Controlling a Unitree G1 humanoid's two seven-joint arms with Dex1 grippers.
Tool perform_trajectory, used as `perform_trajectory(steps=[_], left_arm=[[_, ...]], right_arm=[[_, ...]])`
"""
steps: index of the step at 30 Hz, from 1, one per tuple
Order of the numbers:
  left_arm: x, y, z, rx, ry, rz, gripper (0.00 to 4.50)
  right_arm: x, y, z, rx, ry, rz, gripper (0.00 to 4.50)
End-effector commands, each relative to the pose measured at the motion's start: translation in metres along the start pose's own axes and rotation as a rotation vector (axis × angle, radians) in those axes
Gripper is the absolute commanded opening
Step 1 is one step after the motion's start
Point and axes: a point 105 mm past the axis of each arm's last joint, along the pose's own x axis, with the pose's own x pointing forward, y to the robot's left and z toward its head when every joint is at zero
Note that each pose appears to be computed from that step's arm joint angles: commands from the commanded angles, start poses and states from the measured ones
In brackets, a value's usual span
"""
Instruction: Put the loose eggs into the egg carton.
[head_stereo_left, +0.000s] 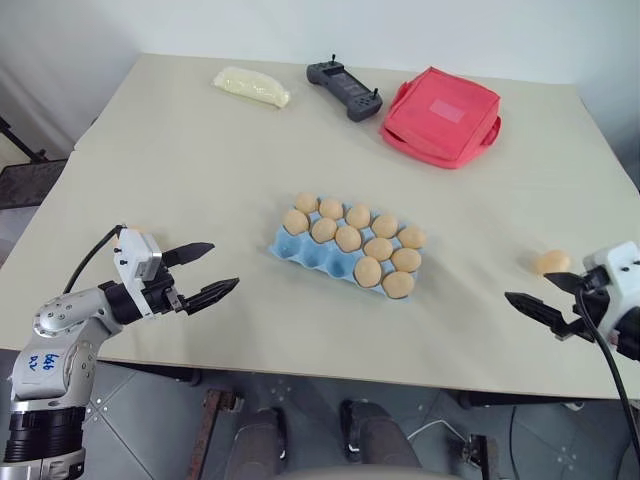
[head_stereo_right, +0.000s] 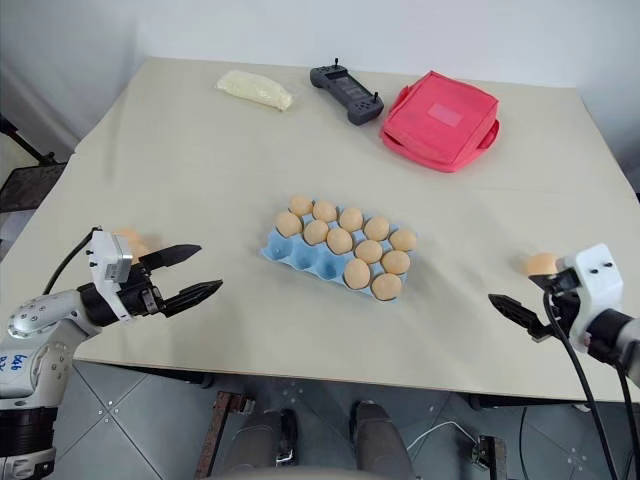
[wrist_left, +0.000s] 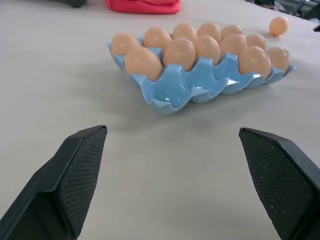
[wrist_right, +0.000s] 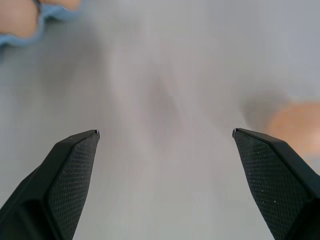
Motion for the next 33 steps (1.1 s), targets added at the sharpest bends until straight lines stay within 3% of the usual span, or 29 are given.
perform_trajectory(steps=[1, 11, 18, 32, 33], left_arm=[[0.002, -0.002, 0.016, 0.041, -0.040, -0.016, 4.50], [0.017, -0.010, 0.020, 0.039, -0.064, -0.043, 4.50], [0.025, -0.015, 0.021, 0.036, -0.079, -0.052, 4.50], [0.024, -0.019, 0.020, 0.037, -0.089, -0.026, 4.50], [0.024, -0.019, 0.020, 0.037, -0.088, -0.025, 4.50]], right_arm=[[-0.013, -0.016, 0.011, -0.016, -0.040, -0.075, 4.46], [0.004, -0.044, 0.013, 0.009, -0.104, -0.230, 4.46], [0.042, -0.067, 0.023, 0.102, -0.173, -0.328, 4.46], [0.079, -0.087, -0.002, 0.145, -0.064, -0.397, 4.46], [0.079, -0.086, -0.003, 0.146, -0.063, -0.397, 4.29]])
